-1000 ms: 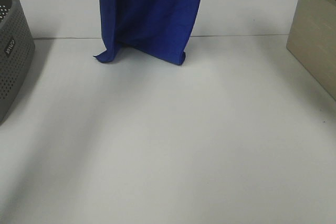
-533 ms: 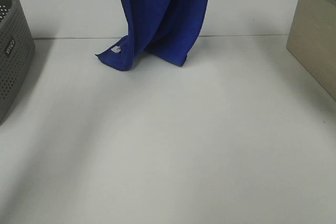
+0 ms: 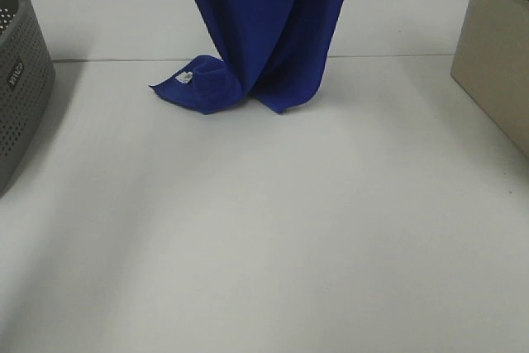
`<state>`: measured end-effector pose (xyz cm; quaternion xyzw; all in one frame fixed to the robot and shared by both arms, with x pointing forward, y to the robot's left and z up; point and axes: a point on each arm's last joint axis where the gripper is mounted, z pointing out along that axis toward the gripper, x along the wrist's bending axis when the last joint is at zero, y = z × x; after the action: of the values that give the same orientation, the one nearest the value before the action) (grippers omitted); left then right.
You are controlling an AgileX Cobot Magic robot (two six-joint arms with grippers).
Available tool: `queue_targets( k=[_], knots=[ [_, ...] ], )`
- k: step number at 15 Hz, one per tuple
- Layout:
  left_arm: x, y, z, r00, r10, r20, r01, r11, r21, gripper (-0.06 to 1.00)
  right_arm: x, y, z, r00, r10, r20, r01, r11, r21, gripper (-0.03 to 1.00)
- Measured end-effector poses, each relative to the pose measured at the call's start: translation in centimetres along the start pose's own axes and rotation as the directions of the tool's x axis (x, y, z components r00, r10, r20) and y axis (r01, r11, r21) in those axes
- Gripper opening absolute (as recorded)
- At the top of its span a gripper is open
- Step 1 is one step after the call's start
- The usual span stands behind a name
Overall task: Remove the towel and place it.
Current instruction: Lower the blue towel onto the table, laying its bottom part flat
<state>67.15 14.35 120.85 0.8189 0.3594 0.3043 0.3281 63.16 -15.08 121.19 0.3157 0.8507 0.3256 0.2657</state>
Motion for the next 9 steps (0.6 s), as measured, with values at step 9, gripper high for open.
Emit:
queue_targets(
  k=[9],
  knots=[
    [-1.1,-0.1,-7.1,0.998,-0.021,0.065,0.022,1.000,-0.006,0.00,1.5,-0.5,-3.7,0.993,0.060,-0.102,-0.051,0.995,0.091,0.02]
  ],
)
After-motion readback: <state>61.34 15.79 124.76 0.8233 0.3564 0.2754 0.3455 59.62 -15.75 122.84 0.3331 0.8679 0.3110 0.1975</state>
